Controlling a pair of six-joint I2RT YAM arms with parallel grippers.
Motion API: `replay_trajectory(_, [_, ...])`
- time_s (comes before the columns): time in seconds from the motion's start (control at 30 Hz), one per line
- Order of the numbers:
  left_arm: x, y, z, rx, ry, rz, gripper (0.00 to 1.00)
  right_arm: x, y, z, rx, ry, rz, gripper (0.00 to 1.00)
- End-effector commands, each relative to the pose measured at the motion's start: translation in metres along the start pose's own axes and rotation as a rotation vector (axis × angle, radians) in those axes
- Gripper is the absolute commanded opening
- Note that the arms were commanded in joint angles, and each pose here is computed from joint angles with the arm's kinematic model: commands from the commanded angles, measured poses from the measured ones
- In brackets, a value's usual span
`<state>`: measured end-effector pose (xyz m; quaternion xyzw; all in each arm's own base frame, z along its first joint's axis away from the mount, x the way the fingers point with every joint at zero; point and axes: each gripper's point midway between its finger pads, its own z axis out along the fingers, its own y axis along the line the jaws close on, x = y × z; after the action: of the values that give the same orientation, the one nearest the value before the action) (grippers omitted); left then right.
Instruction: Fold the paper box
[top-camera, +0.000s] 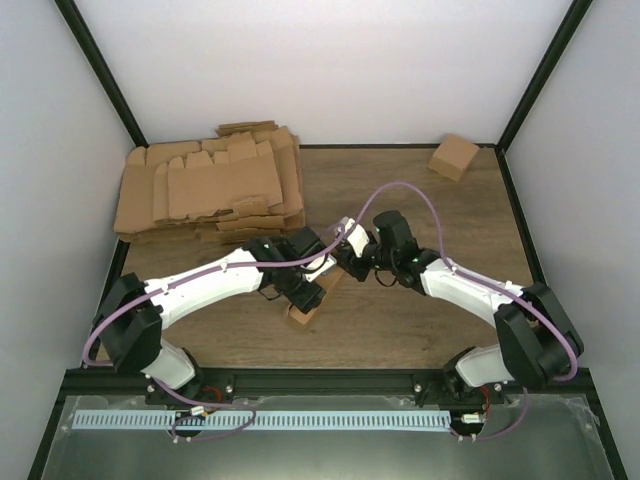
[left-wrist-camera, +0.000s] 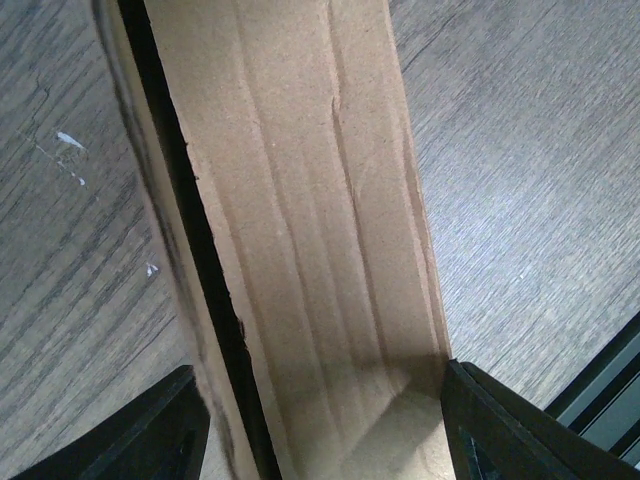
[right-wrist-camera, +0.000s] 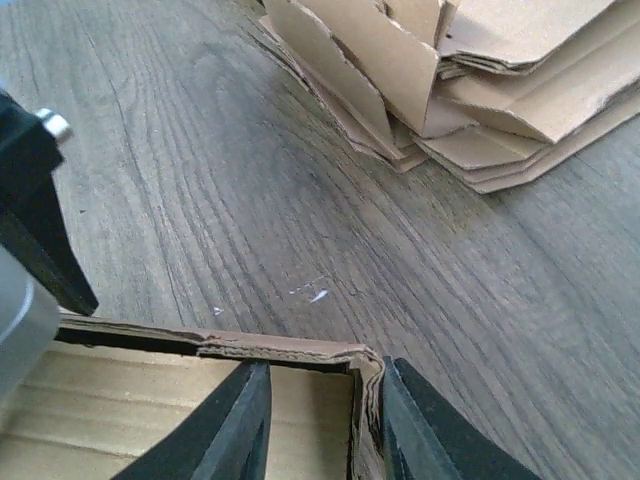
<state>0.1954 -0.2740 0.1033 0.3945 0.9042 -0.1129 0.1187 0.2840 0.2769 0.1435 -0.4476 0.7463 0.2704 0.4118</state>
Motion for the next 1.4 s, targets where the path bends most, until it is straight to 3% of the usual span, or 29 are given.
replay_trajectory(0.0, [-0.003,0.000,0.001,0.004,-0.016,0.016,0.66,-0.010,-0.009,0.001,0.042,0.012,-0.038,0.31])
replay_trajectory(0.23, [-0.003,0.001,0.003,-0.004,-0.010,0.018,0.66,-0.009,-0.015,0.003,0.082,0.034,-0.044,0.25])
replay_trajectory(0.5, [0.000,0.006,0.006,-0.030,0.006,0.006,0.66,-0.014,-0.008,0.000,0.069,0.052,-0.012,0.01])
replay_trajectory(0.9, [0.003,0.010,0.013,-0.051,0.029,-0.003,0.66,-0.009,0.003,-0.010,0.029,0.154,0.112,0.01])
replay_trajectory(1.13, [0.005,0.013,0.016,-0.062,0.038,-0.030,0.54,0.007,0.004,-0.002,0.018,0.191,0.163,0.01])
replay_trajectory(1.37, [0.008,0.014,0.019,-0.054,0.045,-0.058,0.51,0.013,0.001,0.007,0.026,0.165,0.177,0.01])
